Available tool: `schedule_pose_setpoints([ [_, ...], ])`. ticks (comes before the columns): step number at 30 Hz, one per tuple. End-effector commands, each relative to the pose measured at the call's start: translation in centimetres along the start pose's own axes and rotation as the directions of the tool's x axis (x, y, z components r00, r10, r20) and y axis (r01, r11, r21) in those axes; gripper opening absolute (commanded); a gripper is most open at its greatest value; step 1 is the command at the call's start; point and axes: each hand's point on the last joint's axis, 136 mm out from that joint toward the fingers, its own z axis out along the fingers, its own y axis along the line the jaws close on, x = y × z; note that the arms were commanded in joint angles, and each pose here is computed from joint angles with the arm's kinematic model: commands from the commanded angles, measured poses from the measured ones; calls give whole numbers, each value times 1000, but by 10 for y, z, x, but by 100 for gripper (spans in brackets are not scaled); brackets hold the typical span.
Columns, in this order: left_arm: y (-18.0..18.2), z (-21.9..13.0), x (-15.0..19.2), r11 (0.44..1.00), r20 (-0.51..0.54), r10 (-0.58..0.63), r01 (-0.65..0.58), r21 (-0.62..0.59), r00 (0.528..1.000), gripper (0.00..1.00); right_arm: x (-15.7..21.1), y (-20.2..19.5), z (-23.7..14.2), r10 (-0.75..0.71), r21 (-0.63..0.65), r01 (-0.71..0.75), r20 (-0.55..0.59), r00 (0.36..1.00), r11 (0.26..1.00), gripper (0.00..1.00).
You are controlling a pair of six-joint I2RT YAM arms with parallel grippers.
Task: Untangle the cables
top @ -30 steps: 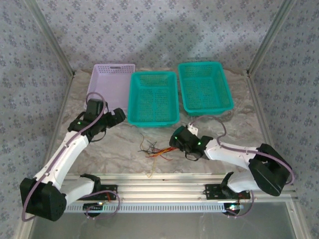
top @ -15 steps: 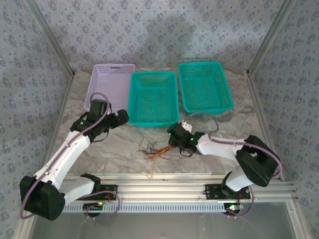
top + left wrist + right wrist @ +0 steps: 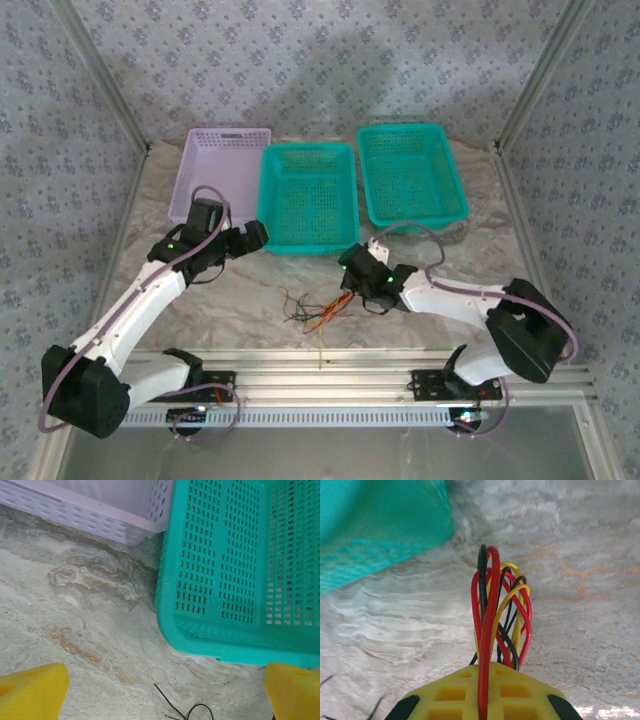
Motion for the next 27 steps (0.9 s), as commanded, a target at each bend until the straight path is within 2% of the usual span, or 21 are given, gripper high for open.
schedule_pose_setpoints([
  [1,-25,-8,-7,995,11,42,-43,87,999,100,-24,8,-25,28,-30,-26,86,996,999,0],
  [11,-74,-32,-17,961,41,96,-104,255,995,100,-48,32,-83,23,-169,4,157,987,986,0],
  [17,-106,-52,-22,905,77,123,-144,400,989,100,-70,52,-119,2,-280,63,227,974,958,0],
  [23,-139,-66,-18,824,85,155,-176,539,984,100,-97,94,-157,-61,-463,187,273,960,867,0],
  [27,-159,-71,-12,760,87,166,-184,624,982,100,-118,116,-178,-83,-588,255,303,949,768,0],
])
